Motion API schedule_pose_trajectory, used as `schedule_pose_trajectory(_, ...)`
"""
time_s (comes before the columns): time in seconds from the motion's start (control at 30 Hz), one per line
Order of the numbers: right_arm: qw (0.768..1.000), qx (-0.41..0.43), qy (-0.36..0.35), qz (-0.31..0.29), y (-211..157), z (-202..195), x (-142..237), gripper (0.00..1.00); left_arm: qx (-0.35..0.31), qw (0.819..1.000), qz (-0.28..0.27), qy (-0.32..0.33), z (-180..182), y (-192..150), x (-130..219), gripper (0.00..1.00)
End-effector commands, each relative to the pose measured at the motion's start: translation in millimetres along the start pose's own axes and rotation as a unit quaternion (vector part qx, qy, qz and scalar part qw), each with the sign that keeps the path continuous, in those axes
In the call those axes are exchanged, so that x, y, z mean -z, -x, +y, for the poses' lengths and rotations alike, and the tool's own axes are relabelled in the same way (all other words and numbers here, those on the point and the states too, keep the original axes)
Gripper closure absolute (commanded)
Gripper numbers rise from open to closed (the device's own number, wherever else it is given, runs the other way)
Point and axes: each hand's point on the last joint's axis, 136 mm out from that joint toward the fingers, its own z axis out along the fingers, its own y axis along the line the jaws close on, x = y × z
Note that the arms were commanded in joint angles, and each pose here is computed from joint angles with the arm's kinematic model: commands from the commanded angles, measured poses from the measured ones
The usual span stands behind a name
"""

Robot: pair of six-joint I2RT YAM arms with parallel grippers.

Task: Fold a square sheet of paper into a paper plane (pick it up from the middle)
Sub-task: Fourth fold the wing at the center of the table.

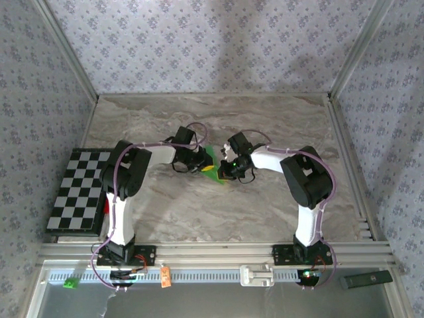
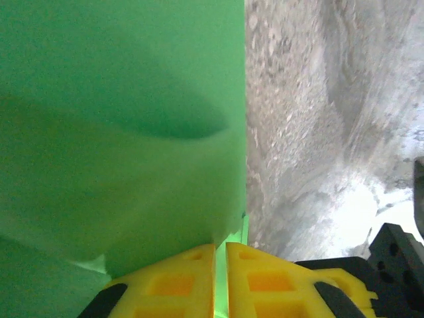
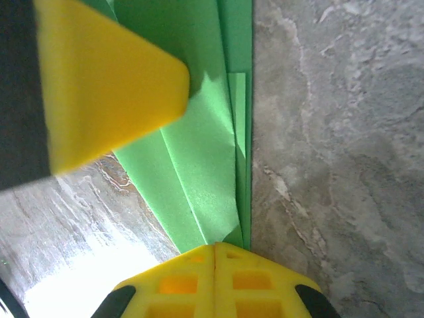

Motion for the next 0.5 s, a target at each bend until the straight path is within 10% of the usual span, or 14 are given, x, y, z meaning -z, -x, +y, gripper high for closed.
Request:
schedule_pose_trajectory(0.0, 0.988, -0.053, -0.11, 0.094, -58, -65, -13, 0.98, -0.015, 1.0, -0.013, -0.004, 10, 17, -2, 0.87)
schedule_pose_trajectory(0.47, 0.98, -0.043, -0.157, 0.115, -69, -83, -7, 0.98, -0.023, 0.998, -0.029, 0.046, 40, 42, 8, 0.87)
